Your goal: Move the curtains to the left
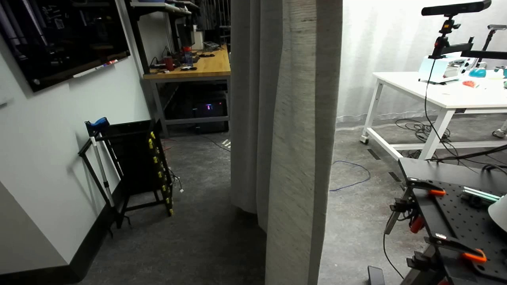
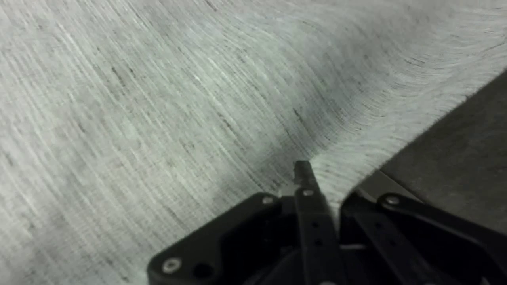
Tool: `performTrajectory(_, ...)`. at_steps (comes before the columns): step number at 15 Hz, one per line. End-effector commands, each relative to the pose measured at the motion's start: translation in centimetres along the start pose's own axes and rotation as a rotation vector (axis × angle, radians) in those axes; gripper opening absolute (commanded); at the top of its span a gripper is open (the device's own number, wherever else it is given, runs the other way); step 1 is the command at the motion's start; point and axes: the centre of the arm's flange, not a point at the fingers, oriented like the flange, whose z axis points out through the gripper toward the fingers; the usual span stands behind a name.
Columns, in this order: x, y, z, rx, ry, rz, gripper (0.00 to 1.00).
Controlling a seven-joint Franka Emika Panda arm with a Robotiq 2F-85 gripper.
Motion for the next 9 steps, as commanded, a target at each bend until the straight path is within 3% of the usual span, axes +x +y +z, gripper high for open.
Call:
performTrajectory(1,1.4,-7.3,2.3,0.146,0.012,-0.049,0.01)
performTrajectory(9,3.3,-8.5,0.3,0.165,0.100,-0.084,0.01)
